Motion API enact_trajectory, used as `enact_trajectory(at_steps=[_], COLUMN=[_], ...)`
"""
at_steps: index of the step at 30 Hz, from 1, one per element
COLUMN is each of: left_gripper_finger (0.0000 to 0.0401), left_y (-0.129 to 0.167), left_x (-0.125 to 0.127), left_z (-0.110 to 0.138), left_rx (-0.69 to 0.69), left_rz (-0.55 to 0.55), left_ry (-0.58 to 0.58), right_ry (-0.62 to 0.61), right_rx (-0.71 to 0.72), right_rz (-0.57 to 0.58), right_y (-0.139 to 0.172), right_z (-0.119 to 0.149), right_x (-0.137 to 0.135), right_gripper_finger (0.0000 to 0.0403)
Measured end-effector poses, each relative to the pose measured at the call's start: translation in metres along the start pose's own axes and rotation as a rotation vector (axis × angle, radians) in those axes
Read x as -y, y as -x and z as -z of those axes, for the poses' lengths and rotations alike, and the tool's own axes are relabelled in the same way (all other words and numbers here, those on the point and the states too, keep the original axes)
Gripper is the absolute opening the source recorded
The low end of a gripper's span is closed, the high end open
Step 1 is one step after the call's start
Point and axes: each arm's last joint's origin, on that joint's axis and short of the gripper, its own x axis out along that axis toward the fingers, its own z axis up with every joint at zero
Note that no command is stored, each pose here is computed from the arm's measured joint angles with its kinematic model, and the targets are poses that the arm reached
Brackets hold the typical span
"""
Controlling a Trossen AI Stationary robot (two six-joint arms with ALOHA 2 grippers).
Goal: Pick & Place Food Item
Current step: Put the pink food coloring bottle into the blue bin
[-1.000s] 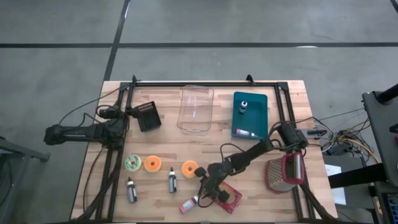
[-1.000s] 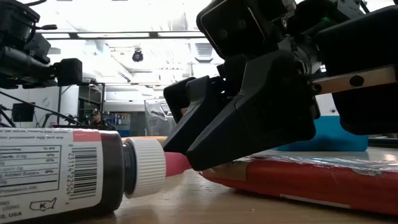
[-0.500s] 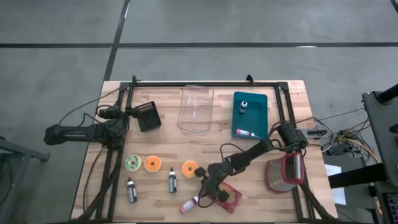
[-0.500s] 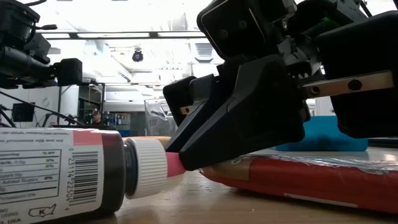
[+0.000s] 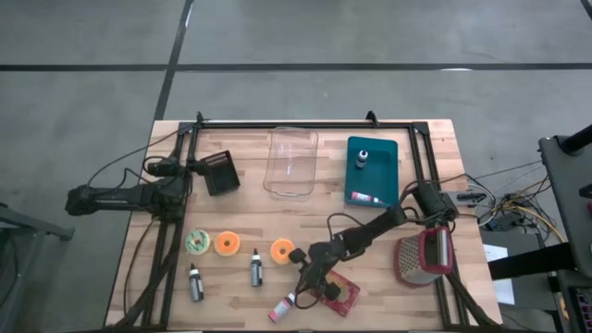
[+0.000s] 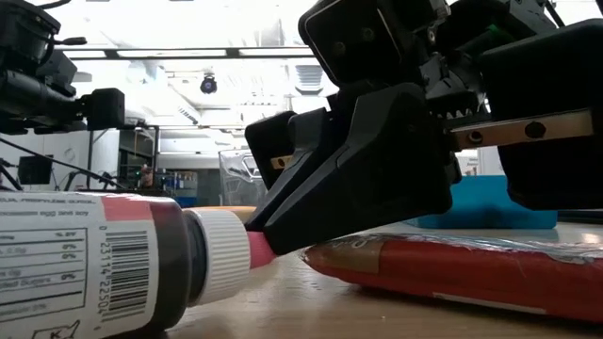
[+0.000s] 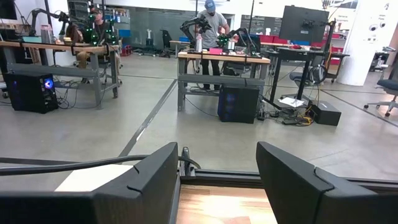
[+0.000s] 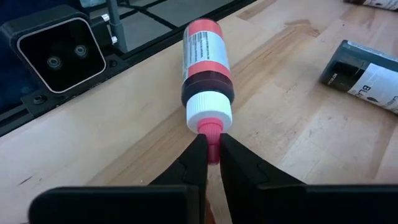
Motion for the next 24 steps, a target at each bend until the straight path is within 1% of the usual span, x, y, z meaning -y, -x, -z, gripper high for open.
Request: enact_trajectory(at_steps=[6,24], left_gripper_finger=[0.0223,0.0223], left_y=[0.0000,0.0000], left_x=[0.0000,0.0000], left_z=[0.0000,0.0000], left_rx=[0.000,0.000], left_rz=[0.000,0.000], left_ry=[0.000,0.000], right_ry=[0.002,-0.074], right_rx=[0.000,-0.040], right_rz=[0.000,-0.006], right_y=[0.0000,0.0000], right_z=[-0.0001,0.0039], right_x=[0.0002,-0.0007], right_gripper_finger=[0.0031,0.0045])
